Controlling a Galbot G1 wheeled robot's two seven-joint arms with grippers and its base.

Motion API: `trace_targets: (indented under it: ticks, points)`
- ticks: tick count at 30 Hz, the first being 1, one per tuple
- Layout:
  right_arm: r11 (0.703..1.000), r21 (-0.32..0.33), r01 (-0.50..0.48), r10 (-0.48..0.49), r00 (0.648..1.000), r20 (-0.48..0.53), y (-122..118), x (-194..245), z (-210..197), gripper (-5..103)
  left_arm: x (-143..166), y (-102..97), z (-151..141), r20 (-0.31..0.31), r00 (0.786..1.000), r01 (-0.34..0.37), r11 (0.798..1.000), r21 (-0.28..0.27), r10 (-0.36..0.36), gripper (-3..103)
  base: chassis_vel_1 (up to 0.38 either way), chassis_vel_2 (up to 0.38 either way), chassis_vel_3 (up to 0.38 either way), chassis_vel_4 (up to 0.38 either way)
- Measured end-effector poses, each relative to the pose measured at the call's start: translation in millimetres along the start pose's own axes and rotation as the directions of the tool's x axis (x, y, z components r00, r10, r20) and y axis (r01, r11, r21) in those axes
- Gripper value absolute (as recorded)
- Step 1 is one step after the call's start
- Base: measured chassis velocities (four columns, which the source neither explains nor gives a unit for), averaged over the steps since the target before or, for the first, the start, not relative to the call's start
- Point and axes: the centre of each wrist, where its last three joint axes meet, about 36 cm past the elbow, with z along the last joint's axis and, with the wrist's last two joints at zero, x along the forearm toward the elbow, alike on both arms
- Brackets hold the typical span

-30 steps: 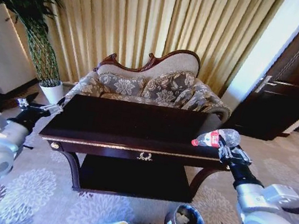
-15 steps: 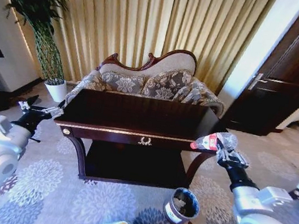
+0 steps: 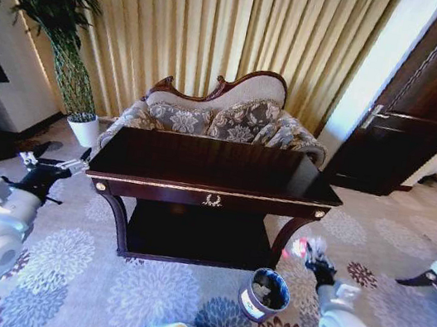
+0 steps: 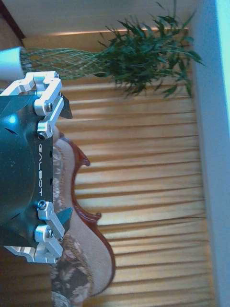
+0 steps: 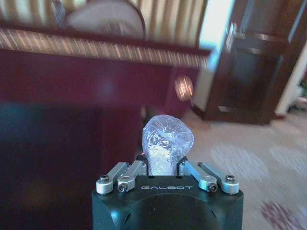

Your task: Move to the front of the table and place the trash on the table into the trash bin.

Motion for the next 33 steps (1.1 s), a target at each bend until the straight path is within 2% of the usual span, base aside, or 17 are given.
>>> trace_targets:
  ticks: [4,8,17,19,21,24,25,27,29,30,33]
  points:
    - [0.998,0.031,-0.048,0.05,0.997,-0.063,-8.9,-27.2,35.9,25,6.4,-5.7,-5.0,0.01,1.0,-0.01,1.0,-0.003,0.01,100,0.0,0.0,0.0,0.0]
    - [0.996,0.037,-0.077,0.08,0.993,-0.088,-11.8,-42.8,54.5,25,9.0,-8.2,-4.5,0.007,1.0,-0.006,1.0,-0.002,0.006,100,0.0,0.0,0.0,0.0]
    - [0.992,0.026,-0.126,0.128,0.981,-0.145,-1.1,-77.5,93.7,25,11.3,-11.6,-0.4,-0.005,1.0,0.013,1.0,-0.007,-0.013,100,0.0,0.0,0.0,0.0]
    - [0.991,0.024,-0.132,0.134,0.979,-0.155,0.9,-80.1,98.6,22,11.5,-11.4,-0.5,-0.005,1.0,0.018,1.0,-0.009,-0.018,100,0.0,0.0,0.0,0.0]
    - [0.991,0.017,-0.131,0.132,0.978,-0.161,4.0,-80.5,100.9,30,10.7,-10.4,-0.3,-0.005,1.0,0.021,1.0,-0.013,-0.021,100,0.0,0.0,0.0,0.0]
    - [0.991,0.015,-0.13,0.131,0.978,-0.162,5.5,-80.0,101.5,36,8.7,-10.2,0.2,-0.004,1.0,0.021,1.0,-0.014,-0.021,100,0.0,0.0,0.0,0.0]
    - [0.992,0.013,-0.128,0.129,0.979,-0.16,6.7,-79.1,101.2,47,6.8,-10.7,0.4,-0.004,1.0,0.019,1.0,-0.015,-0.019,100,0.0,0.0,0.0,0.0]
    - [0.992,0.014,-0.127,0.128,0.979,-0.159,6.8,-78.7,101.1,47,5.8,-11.2,-0.1,-0.005,1.0,0.016,1.0,-0.016,-0.016,100,0.0,0.0,0.0,0.0]
    - [0.992,0.021,-0.124,0.126,0.98,-0.153,6.9,-77.7,101.3,58,3.8,-12.5,-1.8,-0.014,1.0,0.01,1.0,-0.019,-0.01,100,0.0,0.0,0.0,0.0]
    - [0.992,0.021,-0.124,0.126,0.98,-0.153,6.9,-77.7,101.3,58,3.8,-12.5,-1.8,-0.014,1.0,0.01,1.0,-0.019,-0.01,100,0.0,0.0,0.0,0.0]
    - [0.992,0.025,-0.122,0.125,0.981,-0.149,6.6,-77.3,101.6,74,1.7,-13.7,-3.8,-0.017,1.0,0.001,1.0,-0.024,-0.002,100,0.0,0.0,0.0,0.0]
